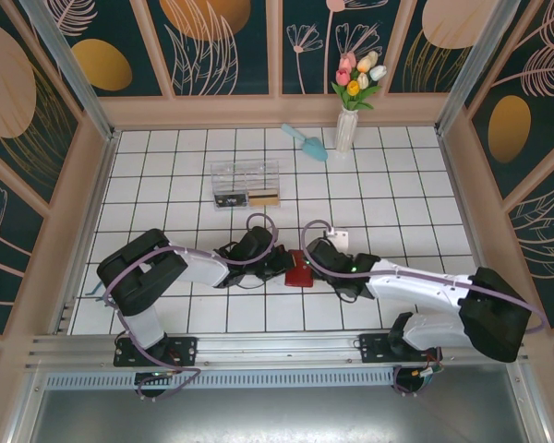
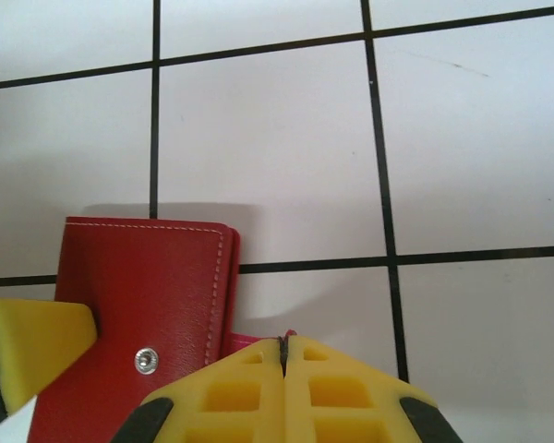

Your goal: Take the credit cards out of the card holder

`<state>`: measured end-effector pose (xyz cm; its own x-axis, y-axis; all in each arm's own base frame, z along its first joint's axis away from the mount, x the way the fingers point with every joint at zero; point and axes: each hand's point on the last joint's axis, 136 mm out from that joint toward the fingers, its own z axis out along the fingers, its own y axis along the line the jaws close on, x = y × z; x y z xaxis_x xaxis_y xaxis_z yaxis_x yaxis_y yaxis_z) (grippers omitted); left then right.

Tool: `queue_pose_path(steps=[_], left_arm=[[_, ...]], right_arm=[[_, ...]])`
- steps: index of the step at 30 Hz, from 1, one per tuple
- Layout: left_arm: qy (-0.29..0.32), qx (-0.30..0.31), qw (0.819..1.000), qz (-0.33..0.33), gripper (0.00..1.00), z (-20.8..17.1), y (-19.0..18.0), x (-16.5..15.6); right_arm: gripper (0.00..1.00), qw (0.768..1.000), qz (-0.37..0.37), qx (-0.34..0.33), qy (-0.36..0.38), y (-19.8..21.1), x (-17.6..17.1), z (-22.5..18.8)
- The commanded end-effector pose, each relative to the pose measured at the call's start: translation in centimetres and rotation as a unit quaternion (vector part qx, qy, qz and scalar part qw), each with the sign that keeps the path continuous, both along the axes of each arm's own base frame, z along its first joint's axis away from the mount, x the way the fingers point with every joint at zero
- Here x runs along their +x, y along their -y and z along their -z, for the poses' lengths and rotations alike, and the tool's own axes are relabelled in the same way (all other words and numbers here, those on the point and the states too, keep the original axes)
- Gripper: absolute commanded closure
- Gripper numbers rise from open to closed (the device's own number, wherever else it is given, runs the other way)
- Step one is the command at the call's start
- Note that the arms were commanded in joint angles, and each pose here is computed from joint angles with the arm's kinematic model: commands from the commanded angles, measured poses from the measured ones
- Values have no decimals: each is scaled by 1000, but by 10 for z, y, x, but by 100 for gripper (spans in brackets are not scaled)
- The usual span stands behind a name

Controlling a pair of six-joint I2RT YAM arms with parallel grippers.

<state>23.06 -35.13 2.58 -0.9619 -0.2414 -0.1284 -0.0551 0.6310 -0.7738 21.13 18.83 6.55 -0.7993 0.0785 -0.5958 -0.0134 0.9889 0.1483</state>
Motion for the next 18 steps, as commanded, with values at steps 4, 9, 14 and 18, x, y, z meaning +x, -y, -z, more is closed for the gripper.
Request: queue_pose_path(steps=[4,9,14,18], left_arm=[[44,24,999,-21,78,-19,-14,9],[120,65,989,-57,69,-66,-40,34],[159,90,979,-93,69,-88,-74,42],[173,102,974,-108,71,-92,-90,40]], right_arm=[[100,999,-7,38,21,-6,3,-23],[100,997,-29,63,26,-30,10,-43],[100,995,-50,86,33,-57,15,-64],[100,993,-60,89,37,-72,20,-73]])
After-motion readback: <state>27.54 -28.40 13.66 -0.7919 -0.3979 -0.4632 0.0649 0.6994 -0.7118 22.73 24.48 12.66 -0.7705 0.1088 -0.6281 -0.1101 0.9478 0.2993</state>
